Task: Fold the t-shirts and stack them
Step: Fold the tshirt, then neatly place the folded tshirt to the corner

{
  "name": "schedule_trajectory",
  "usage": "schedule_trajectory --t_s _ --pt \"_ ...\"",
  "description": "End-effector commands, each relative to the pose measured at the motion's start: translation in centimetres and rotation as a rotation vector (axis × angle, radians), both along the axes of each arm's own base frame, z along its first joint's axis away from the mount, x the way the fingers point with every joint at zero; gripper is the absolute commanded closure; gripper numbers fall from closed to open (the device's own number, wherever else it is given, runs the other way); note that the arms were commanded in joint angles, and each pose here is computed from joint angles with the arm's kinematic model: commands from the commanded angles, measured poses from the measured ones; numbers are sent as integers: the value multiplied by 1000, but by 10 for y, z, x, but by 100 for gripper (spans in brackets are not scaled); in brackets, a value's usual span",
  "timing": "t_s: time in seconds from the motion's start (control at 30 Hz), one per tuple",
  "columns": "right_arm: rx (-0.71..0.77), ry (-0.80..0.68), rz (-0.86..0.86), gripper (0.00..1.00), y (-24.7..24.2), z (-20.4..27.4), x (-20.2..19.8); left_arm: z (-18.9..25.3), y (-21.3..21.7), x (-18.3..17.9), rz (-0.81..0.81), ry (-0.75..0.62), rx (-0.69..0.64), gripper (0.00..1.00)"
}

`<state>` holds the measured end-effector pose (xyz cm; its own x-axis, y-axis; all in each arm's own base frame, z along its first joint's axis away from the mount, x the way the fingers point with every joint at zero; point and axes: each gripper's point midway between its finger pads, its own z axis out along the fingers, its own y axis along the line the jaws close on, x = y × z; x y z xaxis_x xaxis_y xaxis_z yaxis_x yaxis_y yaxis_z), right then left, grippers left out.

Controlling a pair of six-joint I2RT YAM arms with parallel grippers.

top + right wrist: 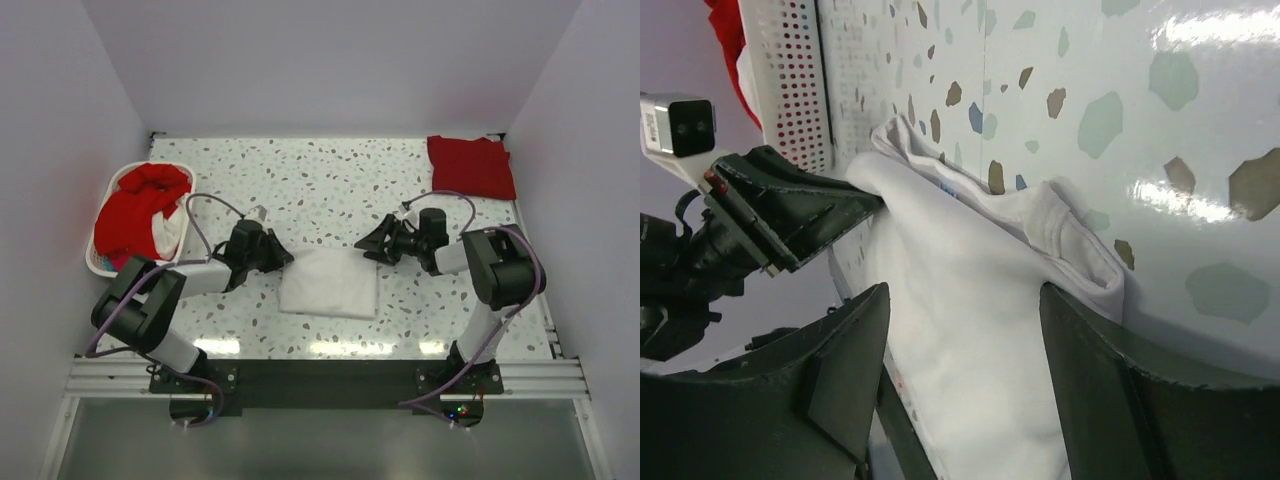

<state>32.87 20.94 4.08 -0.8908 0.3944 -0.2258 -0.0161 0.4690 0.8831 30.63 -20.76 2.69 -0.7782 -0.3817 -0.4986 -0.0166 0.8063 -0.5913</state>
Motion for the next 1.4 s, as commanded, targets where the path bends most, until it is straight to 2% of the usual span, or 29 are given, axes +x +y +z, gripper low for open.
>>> schedule_trajectory --t_s 0.0,0.13,0.23,0.27,0.33,0.37,0.4,0.5,0.53,0.6,0.73,0.87,1.03,1.17,1.37 --pt "-10 -52 -20 35 -14 -11 13 -1 15 13 73 -28 -31 79" --pt "-10 -75 -17 35 -17 -2 19 -7 29 8 100 -1 -27 78" --pt "-33 -124 0 35 -18 24 22 11 30 12 86 -41 -17 68" --pt "-85 -97 12 34 -23 20 15 19 30 14 70 -57 2 65" --pt "-147 -163 15 30 -29 49 20 41 30 18 55 -116 16 56" --pt "-237 -122 11 28 -39 40 11 51 29 18 20 -142 51 52" --pt "-286 -140 2 26 -45 50 16 65 30 20 18 -184 75 46" --pt "-483 -109 -41 21 -76 65 2 92 13 11 -73 -269 204 37" --pt "-537 -95 -66 19 -86 66 -3 90 -5 -10 -159 -259 250 36" --pt "-655 -63 -129 12 -110 75 -17 108 -22 -16 -225 -330 317 34" --pt "-788 -11 -208 1 -140 83 -43 115 -78 -61 -451 -415 396 32" --pt "-875 78 -242 1 -160 79 -73 121 -126 -93 -641 -516 502 32" --pt "-909 119 -306 1 -173 75 -93 88 -181 -130 -840 -541 607 33" --pt "-904 141 -297 1 -173 69 -100 72 -209 -138 -892 -535 635 37" --pt "-873 157 -277 1 -167 59 -103 40 -220 -133 -910 -522 693 43"
